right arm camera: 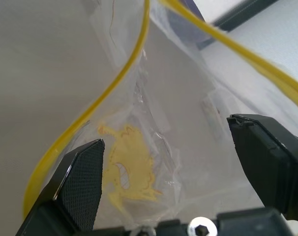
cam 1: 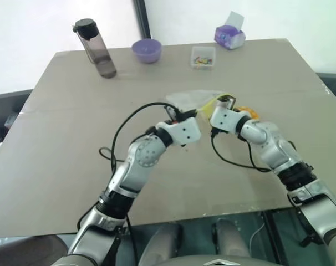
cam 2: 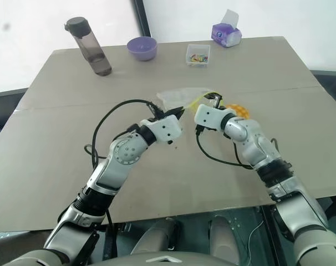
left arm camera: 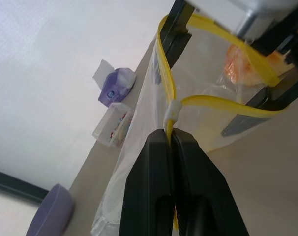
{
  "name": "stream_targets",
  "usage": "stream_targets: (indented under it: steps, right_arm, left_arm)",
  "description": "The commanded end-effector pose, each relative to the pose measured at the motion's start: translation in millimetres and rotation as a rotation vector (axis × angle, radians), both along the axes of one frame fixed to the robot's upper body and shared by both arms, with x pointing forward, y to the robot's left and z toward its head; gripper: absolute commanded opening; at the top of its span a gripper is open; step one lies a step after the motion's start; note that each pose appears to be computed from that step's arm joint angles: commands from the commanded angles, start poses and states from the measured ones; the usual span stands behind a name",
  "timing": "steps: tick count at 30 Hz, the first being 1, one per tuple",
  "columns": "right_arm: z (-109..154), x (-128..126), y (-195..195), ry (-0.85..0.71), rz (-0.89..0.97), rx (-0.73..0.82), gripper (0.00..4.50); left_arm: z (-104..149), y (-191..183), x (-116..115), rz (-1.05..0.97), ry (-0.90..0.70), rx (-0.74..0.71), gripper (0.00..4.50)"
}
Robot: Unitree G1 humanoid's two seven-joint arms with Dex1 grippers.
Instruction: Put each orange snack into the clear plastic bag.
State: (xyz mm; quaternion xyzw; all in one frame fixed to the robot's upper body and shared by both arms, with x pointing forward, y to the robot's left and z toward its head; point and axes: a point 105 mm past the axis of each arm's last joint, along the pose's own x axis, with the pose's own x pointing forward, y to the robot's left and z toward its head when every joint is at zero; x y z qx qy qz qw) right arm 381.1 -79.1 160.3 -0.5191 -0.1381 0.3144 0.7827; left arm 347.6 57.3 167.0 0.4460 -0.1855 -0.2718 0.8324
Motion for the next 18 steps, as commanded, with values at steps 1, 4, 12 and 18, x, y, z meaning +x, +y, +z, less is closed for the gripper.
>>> stream_targets:
  steps: [1, 4, 12, 18]
  right_arm:
    - [27, -21, -4, 0.039, 0.109, 0.119, 4.46]
    - [35, -30, -14, 0.116, 0.122, 0.202, 4.46]
    - [23, -6, -97, 0.319, -0.231, 0.543, 4.46]
    - [-12, 6, -113, 0.507, -0.353, 0.768, 4.46]
  left_arm:
    - [7, 13, 11, 0.080, -0.022, -0.023, 0.00]
    - [6, 15, 15, 0.092, -0.015, -0.032, 0.00]
    - [9, 10, 18, 0.083, -0.014, -0.061, 0.00]
    - [9, 4, 18, 0.064, -0.017, -0.057, 0.00]
